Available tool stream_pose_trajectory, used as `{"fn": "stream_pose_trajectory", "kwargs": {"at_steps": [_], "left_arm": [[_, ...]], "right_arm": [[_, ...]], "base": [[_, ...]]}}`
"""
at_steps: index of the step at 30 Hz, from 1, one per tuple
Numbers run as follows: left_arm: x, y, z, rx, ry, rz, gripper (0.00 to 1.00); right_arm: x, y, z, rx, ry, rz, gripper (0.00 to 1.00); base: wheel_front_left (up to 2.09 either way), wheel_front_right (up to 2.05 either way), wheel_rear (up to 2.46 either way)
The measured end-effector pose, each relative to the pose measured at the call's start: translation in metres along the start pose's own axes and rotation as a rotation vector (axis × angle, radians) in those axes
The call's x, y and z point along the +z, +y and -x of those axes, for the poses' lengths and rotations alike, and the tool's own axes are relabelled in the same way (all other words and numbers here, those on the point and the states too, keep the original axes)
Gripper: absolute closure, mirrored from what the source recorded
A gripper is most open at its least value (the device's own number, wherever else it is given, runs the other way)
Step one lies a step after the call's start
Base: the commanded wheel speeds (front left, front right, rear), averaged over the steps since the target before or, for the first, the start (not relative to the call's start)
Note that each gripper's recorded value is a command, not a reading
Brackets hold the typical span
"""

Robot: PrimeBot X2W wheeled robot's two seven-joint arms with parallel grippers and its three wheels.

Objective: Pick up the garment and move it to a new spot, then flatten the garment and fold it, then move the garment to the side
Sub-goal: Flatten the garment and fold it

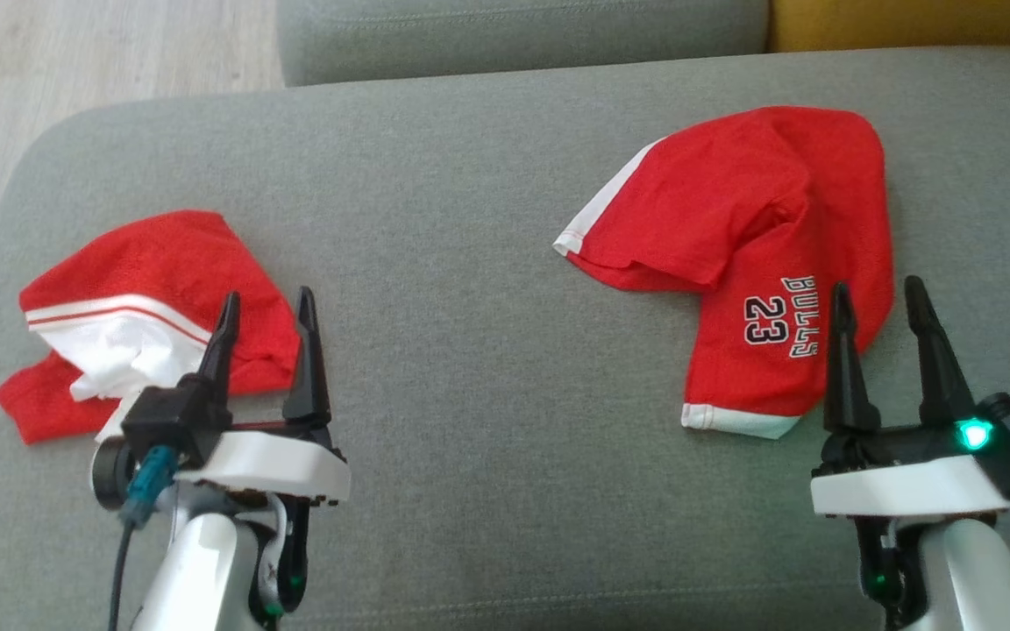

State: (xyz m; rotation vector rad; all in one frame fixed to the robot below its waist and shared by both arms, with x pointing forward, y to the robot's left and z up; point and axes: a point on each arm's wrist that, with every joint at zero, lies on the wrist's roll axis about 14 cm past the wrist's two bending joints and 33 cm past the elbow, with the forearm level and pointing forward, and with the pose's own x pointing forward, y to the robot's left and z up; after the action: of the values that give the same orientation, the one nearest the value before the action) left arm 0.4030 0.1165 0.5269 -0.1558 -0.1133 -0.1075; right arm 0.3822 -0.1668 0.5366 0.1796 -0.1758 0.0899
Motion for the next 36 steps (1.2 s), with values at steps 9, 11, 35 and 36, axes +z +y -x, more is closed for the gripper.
{"fn": "stream_pose_trajectory", "kwargs": {"at_steps": [9,11,35,36], "left_arm": [[-0.02,0.003,0.001,0.004,0.056,0.006,0.0],[-0.022,0.003,-0.002,0.001,0.059,0.009,0.0],[-0.042,0.038,-0.015,0.087,0.109,0.006,0.0],[-0.042,0.038,-0.016,0.087,0.108,0.006,0.0]], "right_arm": [[-0.033,0.029,-0.019,0.111,0.087,0.082,0.0],[-0.044,0.042,-0.031,0.159,0.122,0.117,0.0],[-0.207,0.079,-0.103,0.388,0.686,0.365,0.0],[-0.208,0.078,-0.106,0.389,0.688,0.37,0.0]], "base": [[0.0,0.0,0.0],[0.0,0.0,0.0],[0.0,0.0,0.0],[0.0,0.0,0.0]]}}
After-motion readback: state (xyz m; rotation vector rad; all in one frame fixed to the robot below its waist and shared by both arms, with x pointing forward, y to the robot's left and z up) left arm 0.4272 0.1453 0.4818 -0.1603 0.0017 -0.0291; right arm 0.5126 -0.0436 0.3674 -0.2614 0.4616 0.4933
